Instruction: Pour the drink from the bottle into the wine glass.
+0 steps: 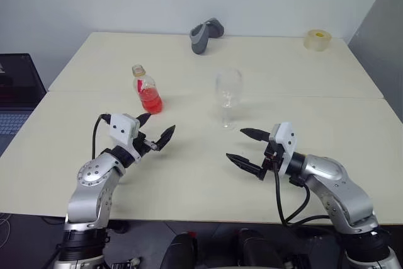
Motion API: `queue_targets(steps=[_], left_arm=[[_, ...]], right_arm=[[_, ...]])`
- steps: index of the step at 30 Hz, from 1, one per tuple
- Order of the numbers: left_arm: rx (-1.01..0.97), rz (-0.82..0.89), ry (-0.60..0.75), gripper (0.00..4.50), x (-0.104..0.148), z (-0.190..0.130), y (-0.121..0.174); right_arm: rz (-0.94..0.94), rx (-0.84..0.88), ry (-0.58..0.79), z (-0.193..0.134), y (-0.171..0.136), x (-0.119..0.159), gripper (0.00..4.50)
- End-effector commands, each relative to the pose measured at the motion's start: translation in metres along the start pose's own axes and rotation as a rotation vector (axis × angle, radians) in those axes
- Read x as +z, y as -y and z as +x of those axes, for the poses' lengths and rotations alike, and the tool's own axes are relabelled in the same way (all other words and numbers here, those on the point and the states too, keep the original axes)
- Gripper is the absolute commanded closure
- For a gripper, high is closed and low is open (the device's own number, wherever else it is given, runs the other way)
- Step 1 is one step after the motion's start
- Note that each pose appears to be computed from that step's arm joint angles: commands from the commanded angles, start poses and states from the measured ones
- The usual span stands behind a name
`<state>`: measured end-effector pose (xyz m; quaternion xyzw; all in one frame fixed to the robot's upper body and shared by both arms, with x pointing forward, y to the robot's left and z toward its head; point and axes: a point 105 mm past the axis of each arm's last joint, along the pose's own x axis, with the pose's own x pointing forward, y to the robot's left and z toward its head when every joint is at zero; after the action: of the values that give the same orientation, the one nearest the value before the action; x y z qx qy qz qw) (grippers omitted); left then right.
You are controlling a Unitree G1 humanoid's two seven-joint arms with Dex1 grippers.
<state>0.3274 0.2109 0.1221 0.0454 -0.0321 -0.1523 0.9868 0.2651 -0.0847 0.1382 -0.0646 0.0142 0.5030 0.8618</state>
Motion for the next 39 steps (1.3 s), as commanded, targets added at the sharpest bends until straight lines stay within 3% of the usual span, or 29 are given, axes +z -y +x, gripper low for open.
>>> queue_targets(steps=[1, 11, 27, 39], left_arm=[[0.168, 0.011, -0.036, 0.0, -0.012, -0.002, -0.019], [0.283, 0.044, -0.083, 0.0, -0.022, 0.026, -0.05], [0.195, 0.055, -0.059, 0.0, -0.009, 0.087, -0.051], [0.187, 0.022, -0.036, 0.0, -0.002, 0.105, -0.049]], right_arm=[[-0.014, 0.025, 0.039, -0.006, -0.006, 0.017, 0.03], [0.001, 0.051, 0.034, -0.008, -0.013, 0.025, 0.03], [-0.016, 0.083, 0.028, -0.008, -0.021, 0.03, 0.03], [-0.04, 0.011, 0.089, -0.006, -0.013, 0.04, 0.03]])
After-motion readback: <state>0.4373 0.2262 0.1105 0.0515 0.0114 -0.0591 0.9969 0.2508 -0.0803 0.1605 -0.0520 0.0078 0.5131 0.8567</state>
